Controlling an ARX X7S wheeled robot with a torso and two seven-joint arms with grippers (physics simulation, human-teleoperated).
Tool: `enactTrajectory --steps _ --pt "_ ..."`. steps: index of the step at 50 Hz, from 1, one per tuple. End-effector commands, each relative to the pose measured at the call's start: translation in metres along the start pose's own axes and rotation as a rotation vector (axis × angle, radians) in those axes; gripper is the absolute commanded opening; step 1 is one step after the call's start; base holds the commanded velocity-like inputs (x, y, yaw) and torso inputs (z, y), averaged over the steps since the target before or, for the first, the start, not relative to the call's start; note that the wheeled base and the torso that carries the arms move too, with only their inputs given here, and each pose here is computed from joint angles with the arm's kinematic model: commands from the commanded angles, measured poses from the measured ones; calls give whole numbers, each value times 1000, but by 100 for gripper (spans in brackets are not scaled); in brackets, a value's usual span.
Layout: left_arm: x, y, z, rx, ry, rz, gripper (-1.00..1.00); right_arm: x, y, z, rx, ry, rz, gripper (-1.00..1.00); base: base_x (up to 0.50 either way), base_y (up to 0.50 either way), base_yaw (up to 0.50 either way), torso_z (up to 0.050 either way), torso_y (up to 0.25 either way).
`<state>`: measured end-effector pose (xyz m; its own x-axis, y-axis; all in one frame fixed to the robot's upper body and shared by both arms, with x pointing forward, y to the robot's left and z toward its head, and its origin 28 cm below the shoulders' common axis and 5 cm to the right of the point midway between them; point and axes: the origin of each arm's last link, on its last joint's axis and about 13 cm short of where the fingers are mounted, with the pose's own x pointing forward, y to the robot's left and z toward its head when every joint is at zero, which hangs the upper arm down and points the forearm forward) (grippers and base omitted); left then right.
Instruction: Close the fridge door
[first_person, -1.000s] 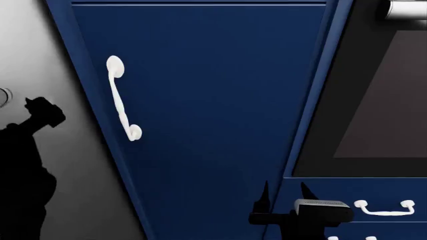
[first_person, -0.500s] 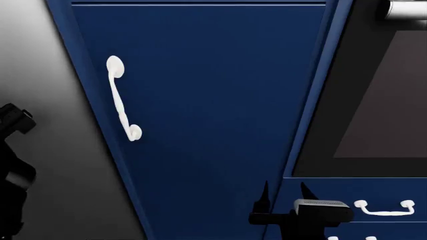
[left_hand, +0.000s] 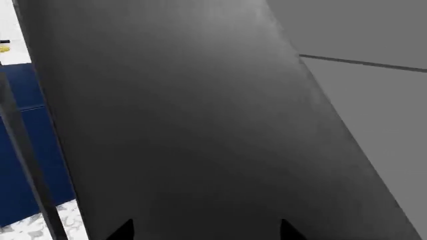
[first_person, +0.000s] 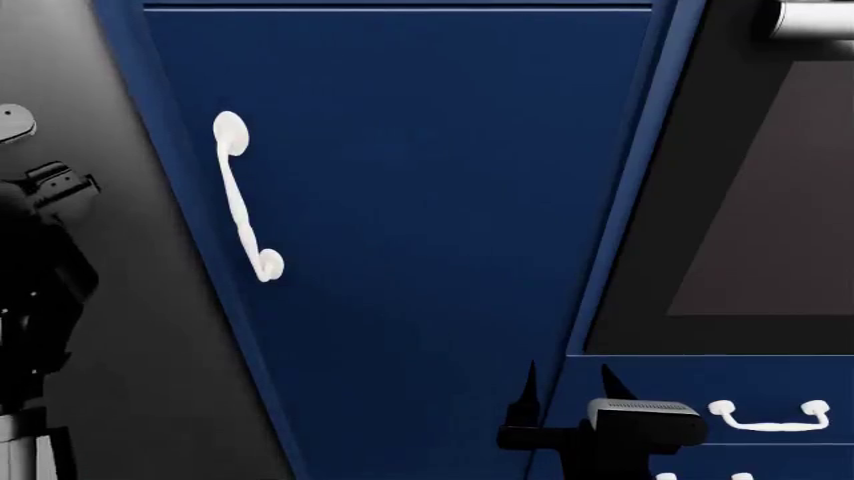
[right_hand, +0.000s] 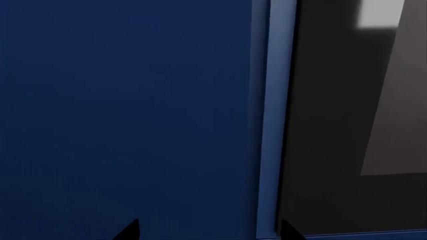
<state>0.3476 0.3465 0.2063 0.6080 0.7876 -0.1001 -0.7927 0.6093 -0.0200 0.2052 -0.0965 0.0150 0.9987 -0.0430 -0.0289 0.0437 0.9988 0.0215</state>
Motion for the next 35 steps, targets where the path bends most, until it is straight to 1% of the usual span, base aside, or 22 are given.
enactTrajectory --steps 1,6,12,20,23,24,26,29,34,35 --pt "-12 -45 23 -3 -46 -242 100 -1 1 1 0 2 -2 100 0 0 0 0 0" --pt "-15 -53 25 -13 -49 -293 100 -1 1 2 0 3 -3 100 0 0 0 0 0" --pt "-14 -55 23 -15 -48 -315 100 -1 1 2 -1 4 -4 100 0 0 0 0 0" --pt "-13 -49 13 -19 -36 -291 100 -1 1 2 0 5 -4 100 0 0 0 0 0" --pt "-13 -44 2 -50 -47 -256 100 -1 1 2 0 4 -4 100 0 0 0 0 0" --pt "-14 -42 -2 -68 -58 -235 100 -1 1 2 1 4 -4 100 0 0 0 0 0" --pt "-21 -31 -16 -100 -126 -173 100 0 1 2 2 3 -3 100 0 0 0 0 0" --pt "-38 -10 -42 -181 -168 -125 100 0 1 1 1 4 -3 100 0 0 0 0 0" --pt "-66 23 -72 -223 -195 -120 100 0 1 1 -2 4 -2 100 0 0 0 0 0" --pt "-72 30 -78 -215 -201 -129 100 0 1 1 -3 5 -2 100 0 0 0 0 0"
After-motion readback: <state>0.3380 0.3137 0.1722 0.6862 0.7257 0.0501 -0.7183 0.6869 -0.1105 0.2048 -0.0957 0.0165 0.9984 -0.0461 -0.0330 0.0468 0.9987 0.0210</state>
